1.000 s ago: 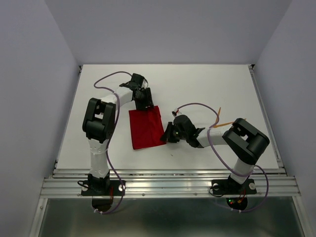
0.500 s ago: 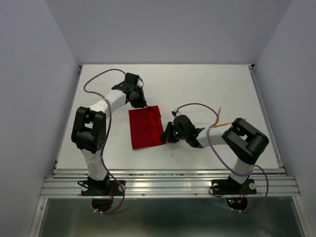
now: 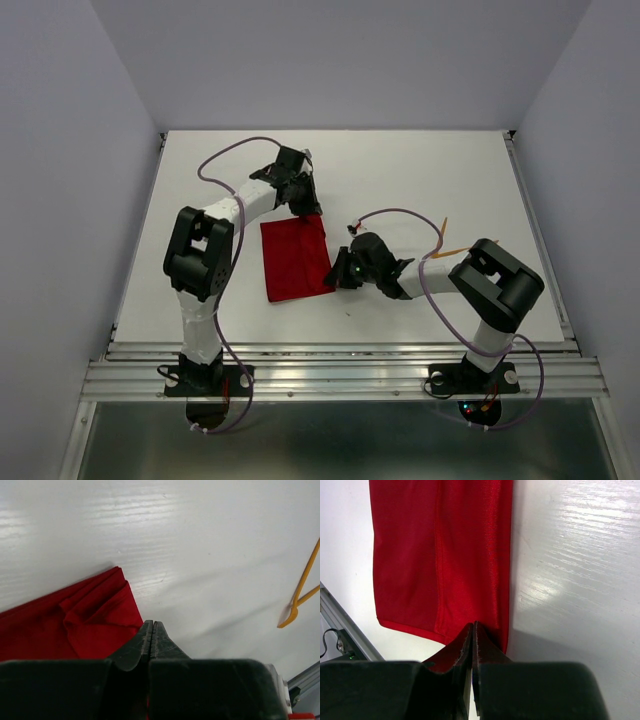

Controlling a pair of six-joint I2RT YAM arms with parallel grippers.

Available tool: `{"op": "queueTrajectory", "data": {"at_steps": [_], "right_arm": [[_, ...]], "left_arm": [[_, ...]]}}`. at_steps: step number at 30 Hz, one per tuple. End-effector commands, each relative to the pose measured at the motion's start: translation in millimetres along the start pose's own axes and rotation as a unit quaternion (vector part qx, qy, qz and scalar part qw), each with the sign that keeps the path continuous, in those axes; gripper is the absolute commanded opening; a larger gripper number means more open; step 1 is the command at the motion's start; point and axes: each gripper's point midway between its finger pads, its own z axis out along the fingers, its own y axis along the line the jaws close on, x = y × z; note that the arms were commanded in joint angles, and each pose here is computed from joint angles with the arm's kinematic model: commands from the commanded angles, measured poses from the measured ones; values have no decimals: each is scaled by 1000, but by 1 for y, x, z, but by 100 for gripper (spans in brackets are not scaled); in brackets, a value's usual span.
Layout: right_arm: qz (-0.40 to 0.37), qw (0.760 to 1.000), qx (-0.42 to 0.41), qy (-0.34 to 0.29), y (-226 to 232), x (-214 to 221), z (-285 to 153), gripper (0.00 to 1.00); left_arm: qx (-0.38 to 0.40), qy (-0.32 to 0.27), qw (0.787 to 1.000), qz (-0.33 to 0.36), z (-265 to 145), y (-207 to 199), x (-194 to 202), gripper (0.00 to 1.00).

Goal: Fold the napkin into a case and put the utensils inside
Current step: Smooth out the 2/3-rectangle-folded napkin at the center of the board.

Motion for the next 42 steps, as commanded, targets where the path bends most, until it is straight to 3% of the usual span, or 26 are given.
{"op": "queueTrajectory", "data": {"at_steps": [1,12,20,31,42], "right_arm": [[-9,1000,23,3,-8,3,1,5],[-12,1000,23,5,-8,4,1,5],[-15,1000,10,-2,1,-2,-3,6],[-7,998,-26,-62,14,-69,-13,8],[-4,999,-33,-13,-3,-46,18,6]], "left_arm": [[-14,3,1000,4,14,5,-13,0],[-80,24,996,8,39,46,-5,0],[-83,26,996,14,44,54,-6,0],[-70,40,997,17,51,54,2,0],[-69,45,996,16,53,56,3,0]]}}
